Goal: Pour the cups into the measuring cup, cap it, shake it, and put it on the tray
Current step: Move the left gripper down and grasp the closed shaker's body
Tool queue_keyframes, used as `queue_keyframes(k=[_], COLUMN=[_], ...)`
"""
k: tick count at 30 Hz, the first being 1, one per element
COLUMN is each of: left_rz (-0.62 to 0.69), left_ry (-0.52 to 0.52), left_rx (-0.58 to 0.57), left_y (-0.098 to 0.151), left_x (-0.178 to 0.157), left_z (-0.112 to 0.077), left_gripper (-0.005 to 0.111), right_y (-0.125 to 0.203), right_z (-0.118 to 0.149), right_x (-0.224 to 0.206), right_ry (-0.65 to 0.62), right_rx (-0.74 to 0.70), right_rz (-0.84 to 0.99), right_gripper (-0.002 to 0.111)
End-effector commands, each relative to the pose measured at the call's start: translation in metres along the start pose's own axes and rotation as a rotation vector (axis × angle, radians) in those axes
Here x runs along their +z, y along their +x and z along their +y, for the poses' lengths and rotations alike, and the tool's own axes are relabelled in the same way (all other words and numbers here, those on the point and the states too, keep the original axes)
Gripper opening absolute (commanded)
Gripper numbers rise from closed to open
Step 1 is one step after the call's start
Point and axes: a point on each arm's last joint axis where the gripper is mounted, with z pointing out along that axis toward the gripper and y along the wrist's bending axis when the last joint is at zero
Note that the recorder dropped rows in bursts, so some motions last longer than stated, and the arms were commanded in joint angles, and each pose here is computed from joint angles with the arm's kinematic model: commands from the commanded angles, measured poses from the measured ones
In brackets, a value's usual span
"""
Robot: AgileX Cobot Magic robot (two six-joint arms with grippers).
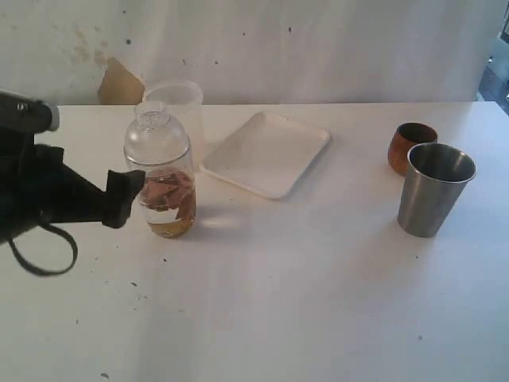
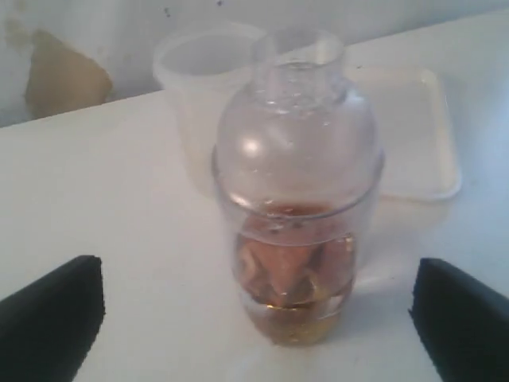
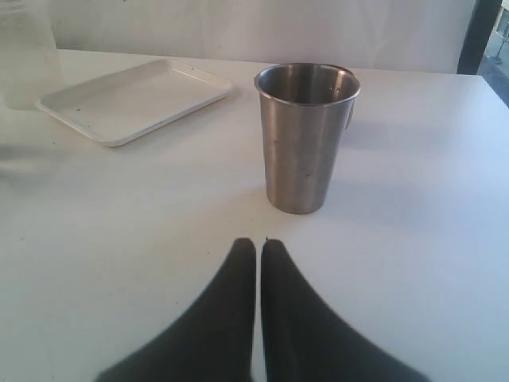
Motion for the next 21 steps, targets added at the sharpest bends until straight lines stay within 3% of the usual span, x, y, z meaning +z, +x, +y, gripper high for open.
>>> queue_keyframes(k=[1,3,9,15,21], left_rz=[-0.174,-0.212,-0.114,-0.173,-0.144], left_ry=[0.167,0.207,0.133,0.017,0.078], left_rx=[-0.08,-0.115,-0.16,-0.18,-0.117], left_y=[0.011,0.024,0.066,0.075,0.078], left_x=[-0.007,0.002,0.041,0.056,0.084], left_z=[-0.018,-0.023,-0.025,-0.016,-0.029], left_gripper=[0.105,0.105,0.105,0.105,0.105], right_y=[0.0,0.0,0.0,0.0,0.0], right_z=[0.0,0.0,0.0,0.0,0.0], right_x=[0.0,0.0,0.0,0.0,0.0], right_ry=[0.003,0.003,0.003,0.003,0.003], right_rx=[0.007,0.007,0.007,0.007,0.007], right_rz=[-0.012,-0.012,-0.012,-0.012,-0.012], right_gripper=[0.003,0.003,0.003,0.003,0.003])
